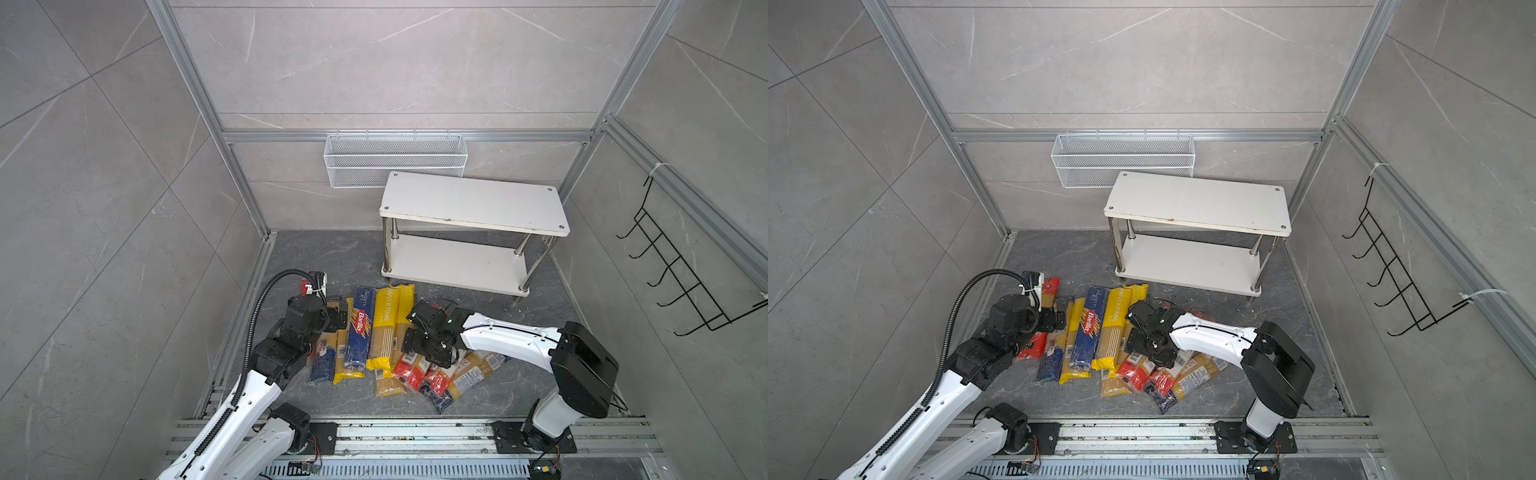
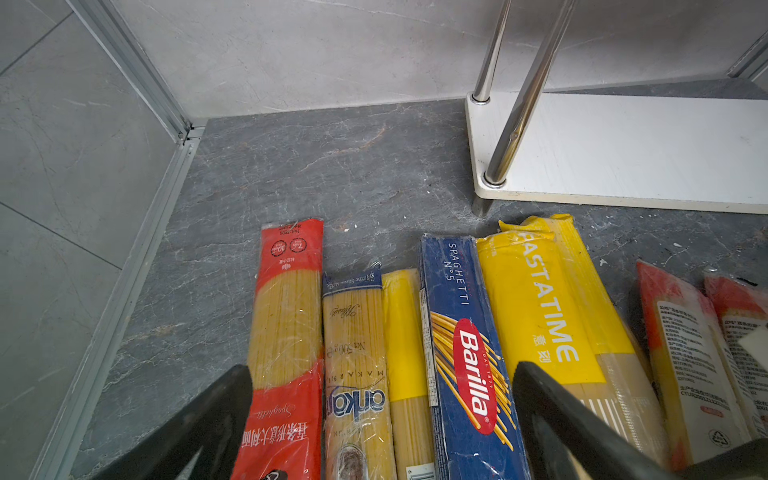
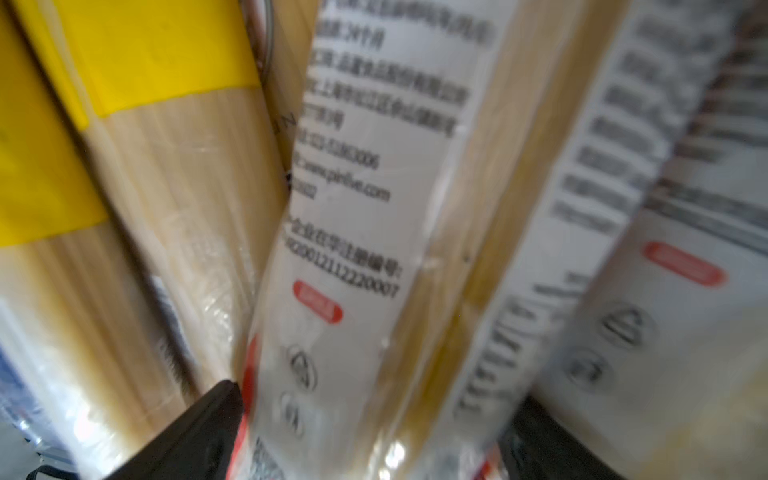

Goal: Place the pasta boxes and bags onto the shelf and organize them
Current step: 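Reach the right gripper down onto the red-and-white spaghetti bag while the left arm lifts, then grasp the red-and-white spaghetti bag with the right gripper and lift it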

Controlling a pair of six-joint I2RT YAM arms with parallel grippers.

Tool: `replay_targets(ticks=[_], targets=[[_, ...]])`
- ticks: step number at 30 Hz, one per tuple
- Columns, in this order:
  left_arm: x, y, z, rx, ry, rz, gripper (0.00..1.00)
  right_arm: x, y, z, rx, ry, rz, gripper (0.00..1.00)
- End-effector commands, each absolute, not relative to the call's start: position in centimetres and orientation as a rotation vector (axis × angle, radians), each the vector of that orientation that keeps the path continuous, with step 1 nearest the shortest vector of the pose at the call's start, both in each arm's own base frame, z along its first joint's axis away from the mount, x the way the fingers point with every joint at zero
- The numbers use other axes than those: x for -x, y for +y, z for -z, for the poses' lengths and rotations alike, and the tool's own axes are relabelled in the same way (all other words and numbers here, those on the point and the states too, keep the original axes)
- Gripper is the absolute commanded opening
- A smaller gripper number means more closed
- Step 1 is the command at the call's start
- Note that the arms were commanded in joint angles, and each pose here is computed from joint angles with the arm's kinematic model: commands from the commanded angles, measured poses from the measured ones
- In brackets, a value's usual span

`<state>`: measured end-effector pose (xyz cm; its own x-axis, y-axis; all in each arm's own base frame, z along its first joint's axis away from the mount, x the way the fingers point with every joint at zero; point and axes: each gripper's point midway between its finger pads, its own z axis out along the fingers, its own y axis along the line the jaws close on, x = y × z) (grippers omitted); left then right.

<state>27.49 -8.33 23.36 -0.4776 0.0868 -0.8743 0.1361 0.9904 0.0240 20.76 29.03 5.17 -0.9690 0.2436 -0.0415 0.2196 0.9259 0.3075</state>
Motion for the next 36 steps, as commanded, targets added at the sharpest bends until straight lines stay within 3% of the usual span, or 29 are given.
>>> replay_targets(ticks=[1, 4, 9, 14, 16, 17, 26, 36], targets=[[-27.2, -8.1, -24.5, -0.165, 2.037, 0.059, 1.00, -20.4, 29.0, -3.3, -0.395, 3.058, -0.454, 0.97], [-27.1, -8.0, -24.9, -0.162, 2.028, 0.058, 1.00, -20.7, 29.3, -2.9, -0.403, 3.068, -0.475, 0.91], [-26.9, -7.9, -25.5, -0.154, 2.019, 0.057, 1.00, -20.6, 29.1, -4.6, -0.370, 3.055, -0.485, 0.52], [-27.1, -8.0, -25.8, -0.156, 2.008, 0.062, 1.00, -20.5, 28.7, -7.0, -0.343, 3.026, -0.508, 0.31], [-27.3, -8.1, -25.8, -0.160, 2.007, 0.063, 1.00, -20.4, 28.7, -8.0, -0.321, 3.018, -0.515, 0.16], [-27.4, -8.2, -25.9, -0.162, 2.003, 0.064, 1.00, -20.4, 28.6, -8.5, -0.311, 3.014, -0.517, 0.00], [-28.4, -9.1, -27.4, -0.215, 2.018, 0.056, 1.00, -19.3, 28.0, -14.6, -0.145, 2.993, -0.529, 0.00], [-28.6, -13.5, -29.3, -0.322, 2.018, 0.307, 1.00, -17.7, 28.0, -21.9, 0.031, 2.899, -0.726, 0.00]])
